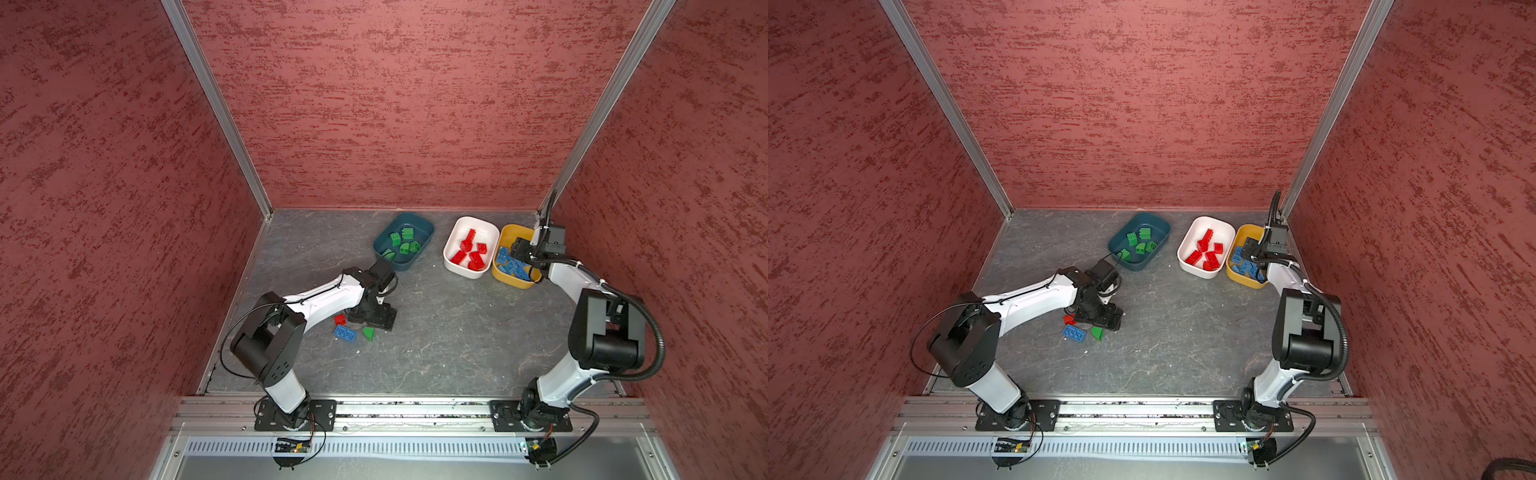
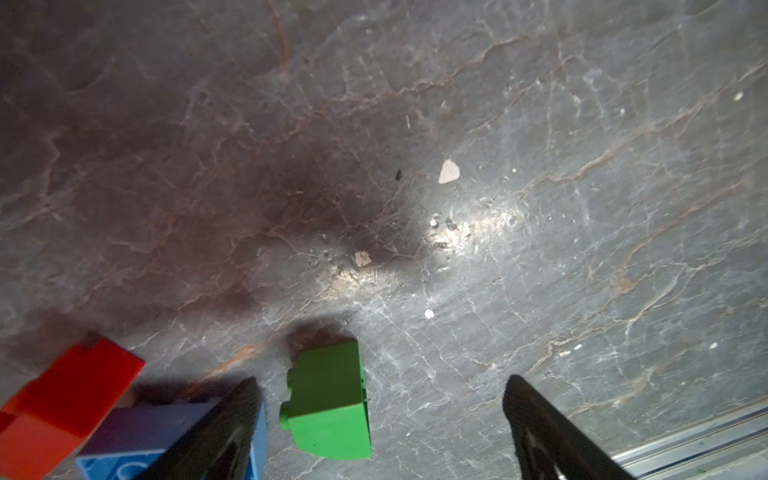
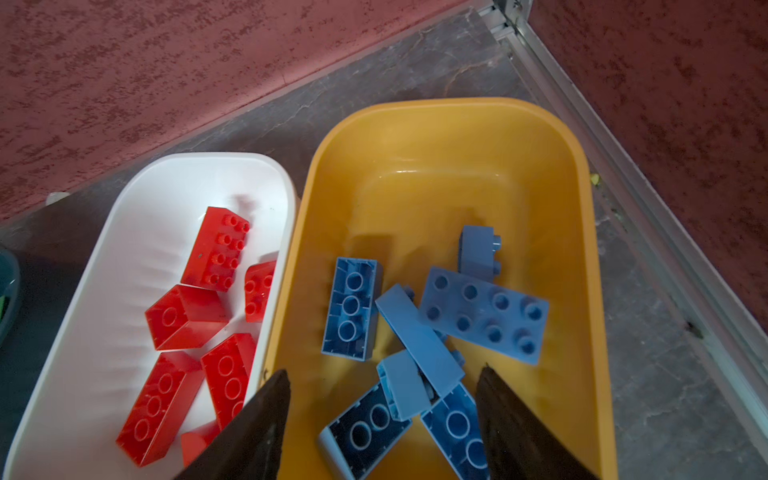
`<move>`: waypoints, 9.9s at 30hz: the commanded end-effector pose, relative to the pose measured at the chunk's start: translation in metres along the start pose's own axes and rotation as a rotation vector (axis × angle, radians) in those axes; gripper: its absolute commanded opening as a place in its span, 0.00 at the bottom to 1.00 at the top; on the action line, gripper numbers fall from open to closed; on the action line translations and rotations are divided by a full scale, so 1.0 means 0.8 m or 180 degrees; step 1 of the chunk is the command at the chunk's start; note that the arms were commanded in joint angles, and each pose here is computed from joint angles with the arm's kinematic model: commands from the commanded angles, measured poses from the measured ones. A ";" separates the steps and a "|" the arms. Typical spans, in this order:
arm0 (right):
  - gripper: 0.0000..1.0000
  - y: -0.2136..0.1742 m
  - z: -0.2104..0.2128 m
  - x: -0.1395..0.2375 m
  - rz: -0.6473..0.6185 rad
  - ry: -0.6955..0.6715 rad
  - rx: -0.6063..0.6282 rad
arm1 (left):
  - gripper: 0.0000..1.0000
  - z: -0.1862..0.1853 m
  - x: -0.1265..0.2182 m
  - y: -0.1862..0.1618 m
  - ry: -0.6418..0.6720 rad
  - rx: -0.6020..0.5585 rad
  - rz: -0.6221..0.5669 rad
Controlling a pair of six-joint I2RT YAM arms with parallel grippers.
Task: Sort the legos into containers by color
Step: 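Carry the blue brick to the yellow tub and release it with the right gripper, then grasp a green brick with the left gripper and drop it in the teal tub, then grasp the last red brick from the table with the left gripper, then carry the red brick to the white tub and release it with the left gripper, then grasp the last blue brick on the table with the right gripper, then carry the blue brick to the yellow tub and release it with the right gripper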
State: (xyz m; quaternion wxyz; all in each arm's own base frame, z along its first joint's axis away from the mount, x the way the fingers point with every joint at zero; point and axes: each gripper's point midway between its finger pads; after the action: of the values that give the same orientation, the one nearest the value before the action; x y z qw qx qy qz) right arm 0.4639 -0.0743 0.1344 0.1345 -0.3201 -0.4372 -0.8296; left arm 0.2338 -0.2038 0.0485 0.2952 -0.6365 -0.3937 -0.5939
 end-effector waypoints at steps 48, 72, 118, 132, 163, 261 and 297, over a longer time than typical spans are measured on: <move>0.99 0.013 0.049 0.067 -0.0301 0.0581 -0.0119 | 0.23 0.034 0.085 0.217 0.0002 0.0499 -0.1590; 0.99 -0.011 0.070 0.084 -0.0177 0.0748 -0.0068 | 0.48 0.122 0.086 0.366 0.0724 0.0893 -0.1980; 0.99 -0.070 0.215 0.065 0.0085 0.1105 0.0933 | 0.91 0.135 0.011 -0.039 0.0305 0.1742 -0.0276; 0.99 -0.074 0.216 0.066 0.0075 0.1088 0.0949 | 0.51 0.144 -0.017 -0.043 0.0691 0.1563 0.0044; 0.99 -0.036 0.171 0.111 -0.0761 0.0880 0.0226 | 0.19 0.006 0.048 0.216 0.0374 0.0681 -0.1323; 0.74 -0.663 0.410 0.171 0.1738 0.2937 0.4793 | 0.99 0.262 0.152 -0.166 0.1602 0.3798 -0.2059; 0.21 -0.334 0.361 0.155 0.0313 0.2449 0.2817 | 0.99 0.178 0.154 0.033 0.0704 0.2458 -0.2491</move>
State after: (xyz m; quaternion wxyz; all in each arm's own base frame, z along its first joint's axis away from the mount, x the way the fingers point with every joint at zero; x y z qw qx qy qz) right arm 0.3322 0.3469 0.1375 0.4930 0.0768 -0.6640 -0.5568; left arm 0.3032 -0.0589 0.1282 0.3527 -0.2309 -0.7519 -0.5069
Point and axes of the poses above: each gripper's point midway between its finger pads, its own x axis back along the fingers, its own z axis along the line the jaws close on, y = z × x, and after that the axes turned 14 degrees about -x, right-handed
